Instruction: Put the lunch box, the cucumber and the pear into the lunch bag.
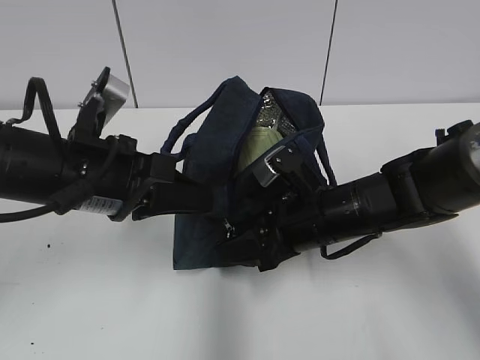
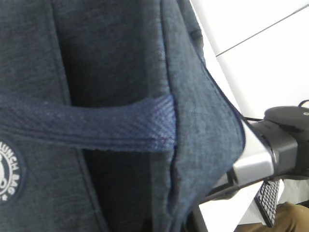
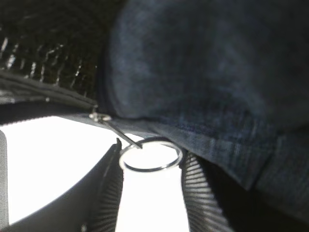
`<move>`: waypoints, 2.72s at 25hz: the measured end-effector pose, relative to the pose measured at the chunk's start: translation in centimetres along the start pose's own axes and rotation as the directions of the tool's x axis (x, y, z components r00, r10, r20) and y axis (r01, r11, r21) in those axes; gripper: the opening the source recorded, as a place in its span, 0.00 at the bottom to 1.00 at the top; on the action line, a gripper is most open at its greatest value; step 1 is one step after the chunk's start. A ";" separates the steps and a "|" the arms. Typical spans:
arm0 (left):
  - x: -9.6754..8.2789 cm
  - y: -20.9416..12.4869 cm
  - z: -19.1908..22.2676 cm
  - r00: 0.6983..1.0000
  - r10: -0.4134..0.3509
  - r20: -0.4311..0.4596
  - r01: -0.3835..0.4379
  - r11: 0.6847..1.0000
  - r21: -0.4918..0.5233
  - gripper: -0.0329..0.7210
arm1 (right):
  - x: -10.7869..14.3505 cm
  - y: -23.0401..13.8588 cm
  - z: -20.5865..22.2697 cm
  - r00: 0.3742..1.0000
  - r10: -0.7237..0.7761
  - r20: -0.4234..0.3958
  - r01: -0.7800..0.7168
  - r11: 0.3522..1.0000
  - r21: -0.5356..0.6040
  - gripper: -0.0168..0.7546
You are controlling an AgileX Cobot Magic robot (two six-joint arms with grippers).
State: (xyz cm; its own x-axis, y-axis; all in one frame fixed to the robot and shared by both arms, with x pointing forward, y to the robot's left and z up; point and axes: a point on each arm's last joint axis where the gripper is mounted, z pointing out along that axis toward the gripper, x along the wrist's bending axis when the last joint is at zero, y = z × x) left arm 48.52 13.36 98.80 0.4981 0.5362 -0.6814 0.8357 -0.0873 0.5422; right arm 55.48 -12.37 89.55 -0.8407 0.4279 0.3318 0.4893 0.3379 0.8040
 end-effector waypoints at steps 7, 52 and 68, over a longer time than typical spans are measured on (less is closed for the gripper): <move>-0.1 0.0 0.0 1.000 0.000 0.007 0.000 1.000 0.003 0.06 | 0.1 0.0 0.0 1.000 0.004 -0.019 -0.004 1.000 -0.009 0.39; -0.2 -0.1 0.0 1.000 0.001 0.022 -0.001 1.000 0.009 0.06 | 0.3 0.0 0.0 0.999 -0.019 -0.032 0.018 1.000 -0.002 0.25; -0.2 -0.1 0.0 1.000 0.001 0.021 -0.001 1.000 0.009 0.06 | 0.5 -0.1 0.0 0.997 -0.047 -0.060 0.048 0.999 0.015 0.03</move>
State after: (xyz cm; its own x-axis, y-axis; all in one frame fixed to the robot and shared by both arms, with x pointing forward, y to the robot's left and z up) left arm 48.36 13.27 98.89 0.5033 0.5186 -0.6912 0.8373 -0.0951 0.5384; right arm 55.01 -12.18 89.59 -0.8753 0.3604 0.3224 0.4516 0.3707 0.8116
